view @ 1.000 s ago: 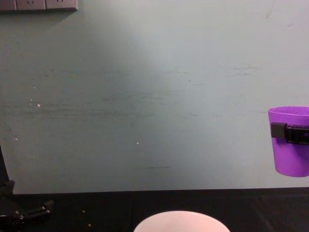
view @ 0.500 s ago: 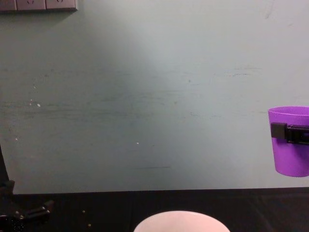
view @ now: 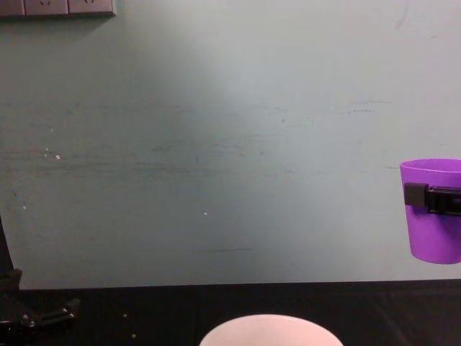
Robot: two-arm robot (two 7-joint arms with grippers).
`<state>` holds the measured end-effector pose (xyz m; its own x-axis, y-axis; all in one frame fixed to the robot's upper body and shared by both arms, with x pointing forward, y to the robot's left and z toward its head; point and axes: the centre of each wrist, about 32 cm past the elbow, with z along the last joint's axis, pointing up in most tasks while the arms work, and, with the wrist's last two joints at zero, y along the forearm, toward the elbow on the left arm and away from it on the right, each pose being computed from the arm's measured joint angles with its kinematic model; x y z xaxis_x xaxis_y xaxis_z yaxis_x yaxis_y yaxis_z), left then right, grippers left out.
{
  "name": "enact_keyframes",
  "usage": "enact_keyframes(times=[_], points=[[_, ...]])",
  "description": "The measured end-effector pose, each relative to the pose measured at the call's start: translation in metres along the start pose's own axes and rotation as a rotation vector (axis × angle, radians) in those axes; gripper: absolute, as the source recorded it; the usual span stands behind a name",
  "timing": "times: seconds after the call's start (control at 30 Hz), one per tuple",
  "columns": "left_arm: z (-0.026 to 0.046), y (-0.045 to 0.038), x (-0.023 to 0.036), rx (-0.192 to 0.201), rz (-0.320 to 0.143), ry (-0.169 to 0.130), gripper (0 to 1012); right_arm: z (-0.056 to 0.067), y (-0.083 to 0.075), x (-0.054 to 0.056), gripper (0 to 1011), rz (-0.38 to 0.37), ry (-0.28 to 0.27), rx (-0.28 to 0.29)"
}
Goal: Pick up the cup and pour the mung beans from the cup into the bowl.
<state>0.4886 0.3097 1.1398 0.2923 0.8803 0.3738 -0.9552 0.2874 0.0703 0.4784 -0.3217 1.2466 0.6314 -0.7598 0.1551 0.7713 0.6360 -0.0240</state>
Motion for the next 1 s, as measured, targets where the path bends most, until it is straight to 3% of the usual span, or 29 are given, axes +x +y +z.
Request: enact_keyframes(times=[1.0], points=[[0.0000,0.0000,0.0000,0.000,0.000,0.000,1000,0.0000,0.0000,0.0000,724,0.000,0.000,0.000]])
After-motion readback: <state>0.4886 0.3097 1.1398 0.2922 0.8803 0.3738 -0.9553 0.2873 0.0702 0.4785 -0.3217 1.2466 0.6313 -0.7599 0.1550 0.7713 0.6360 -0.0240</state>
